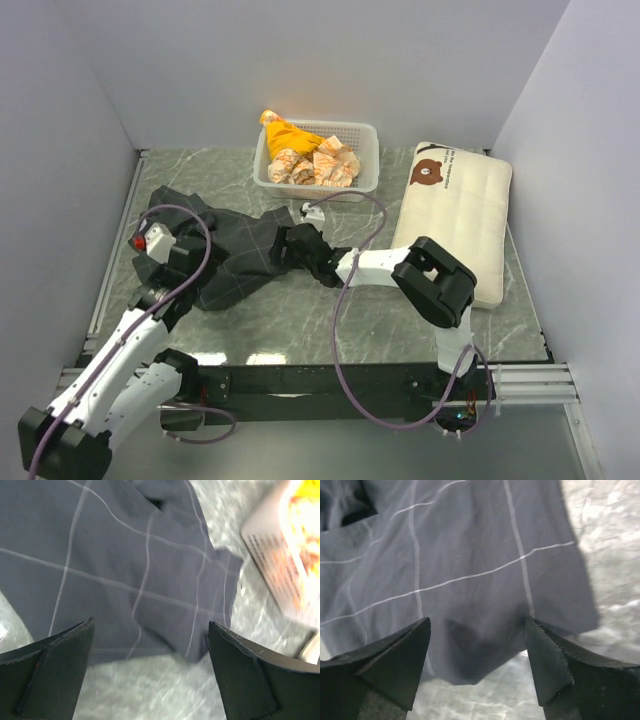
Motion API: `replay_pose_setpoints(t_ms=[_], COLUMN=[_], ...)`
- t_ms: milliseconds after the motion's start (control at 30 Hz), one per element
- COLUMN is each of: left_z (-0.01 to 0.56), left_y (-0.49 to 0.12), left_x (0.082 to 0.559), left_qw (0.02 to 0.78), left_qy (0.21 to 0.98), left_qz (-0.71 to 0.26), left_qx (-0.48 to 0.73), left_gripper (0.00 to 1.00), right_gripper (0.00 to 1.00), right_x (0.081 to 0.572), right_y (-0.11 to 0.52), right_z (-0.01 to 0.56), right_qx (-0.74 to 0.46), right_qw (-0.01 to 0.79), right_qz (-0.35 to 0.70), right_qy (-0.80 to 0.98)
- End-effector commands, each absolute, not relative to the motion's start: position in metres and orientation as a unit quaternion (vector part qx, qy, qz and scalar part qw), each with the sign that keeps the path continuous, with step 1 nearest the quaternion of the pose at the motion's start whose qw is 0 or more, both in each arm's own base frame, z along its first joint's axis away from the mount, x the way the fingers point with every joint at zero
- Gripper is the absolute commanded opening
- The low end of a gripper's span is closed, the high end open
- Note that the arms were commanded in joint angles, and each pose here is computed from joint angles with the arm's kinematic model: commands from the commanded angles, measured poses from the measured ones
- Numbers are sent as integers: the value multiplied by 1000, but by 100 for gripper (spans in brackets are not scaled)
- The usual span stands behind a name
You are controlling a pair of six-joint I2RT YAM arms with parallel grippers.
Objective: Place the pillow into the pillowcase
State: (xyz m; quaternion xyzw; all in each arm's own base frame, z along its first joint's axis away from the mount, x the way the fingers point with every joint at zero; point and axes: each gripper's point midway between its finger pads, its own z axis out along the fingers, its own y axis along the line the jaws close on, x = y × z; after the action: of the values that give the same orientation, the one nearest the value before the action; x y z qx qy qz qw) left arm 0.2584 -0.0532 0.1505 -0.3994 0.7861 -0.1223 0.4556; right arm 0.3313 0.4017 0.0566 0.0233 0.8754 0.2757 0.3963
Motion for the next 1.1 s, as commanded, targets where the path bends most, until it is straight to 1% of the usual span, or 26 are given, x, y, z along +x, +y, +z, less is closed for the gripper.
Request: replay_pose_setpoints(t_ms=[0, 33, 133, 167, 233, 300, 367, 433, 533, 567, 667, 700, 733, 767, 800, 833, 867, 900, 933, 1000, 1067], left_z=[174, 166, 152, 148, 138, 126, 120, 112, 107, 107, 111, 112, 116, 118, 121, 124, 125, 129, 130, 134, 134], left_y=[-45, -41, -35, -34, -33, -27, -24, -23, -24, -23, -19, -17, -16, -15, -13, -10, -8, -6, -5, -2, -4], left_x=[289, 293, 304, 305, 304, 299, 296, 294, 291, 290, 288, 287, 286, 285, 284, 283, 283, 283, 283, 285, 289], left_qw=[471, 456, 440, 435, 426, 421, 422, 418, 412, 412, 421, 423, 431, 434, 436, 442, 444, 447, 448, 452, 451], left_qy=[760, 763, 763, 766, 772, 772, 768, 766, 768, 770, 766, 765, 760, 757, 755, 751, 749, 746, 746, 740, 741], left_qz=[-157, -161, -160, -155, -143, -127, -122, -126, -130, -128, -123, -123, -126, -125, -124, -120, -116, -113, -110, -106, -113], left_qx=[-420, -430, -445, -447, -450, -460, -466, -471, -472, -471, -470, -470, -470, -472, -473, -476, -478, -480, -481, -487, -484], left_gripper=[100, 100, 99, 99, 99, 99, 99, 99, 99, 99, 99, 99, 99, 99, 99, 99, 98, 98, 97, 97, 96], right_gripper=[69, 57, 46, 46, 54, 67, 74, 76, 72, 69, 26, 2, 0, 0, 0, 0, 0, 0, 0, 0, 9], right_x=[338, 340, 336, 334, 326, 316, 310, 307, 308, 309, 315, 319, 324, 326, 331, 332, 333, 335, 330, 340, 340], right_y=[400, 394, 390, 389, 387, 389, 391, 402, 410, 409, 395, 388, 365, 352, 339, 306, 290, 278, 256, 223, 204], right_z=[66, 62, 56, 55, 57, 68, 67, 61, 48, 45, 38, 44, 36, 37, 54, 42, 44, 61, 52, 68, 69], right_qx=[25, 27, 20, 15, 8, 10, 12, 4, 7, 10, 19, 26, 39, 44, 54, 70, 74, 80, 87, 114, 121], right_qw=[395, 390, 375, 372, 365, 371, 372, 358, 343, 343, 339, 343, 339, 343, 359, 355, 361, 376, 368, 388, 382], right_qz=[281, 280, 285, 282, 279, 284, 285, 281, 281, 280, 262, 260, 242, 236, 239, 210, 197, 201, 183, 175, 169], right_qy=[875, 877, 882, 884, 888, 884, 883, 891, 896, 896, 903, 902, 908, 908, 901, 908, 909, 901, 907, 898, 900])
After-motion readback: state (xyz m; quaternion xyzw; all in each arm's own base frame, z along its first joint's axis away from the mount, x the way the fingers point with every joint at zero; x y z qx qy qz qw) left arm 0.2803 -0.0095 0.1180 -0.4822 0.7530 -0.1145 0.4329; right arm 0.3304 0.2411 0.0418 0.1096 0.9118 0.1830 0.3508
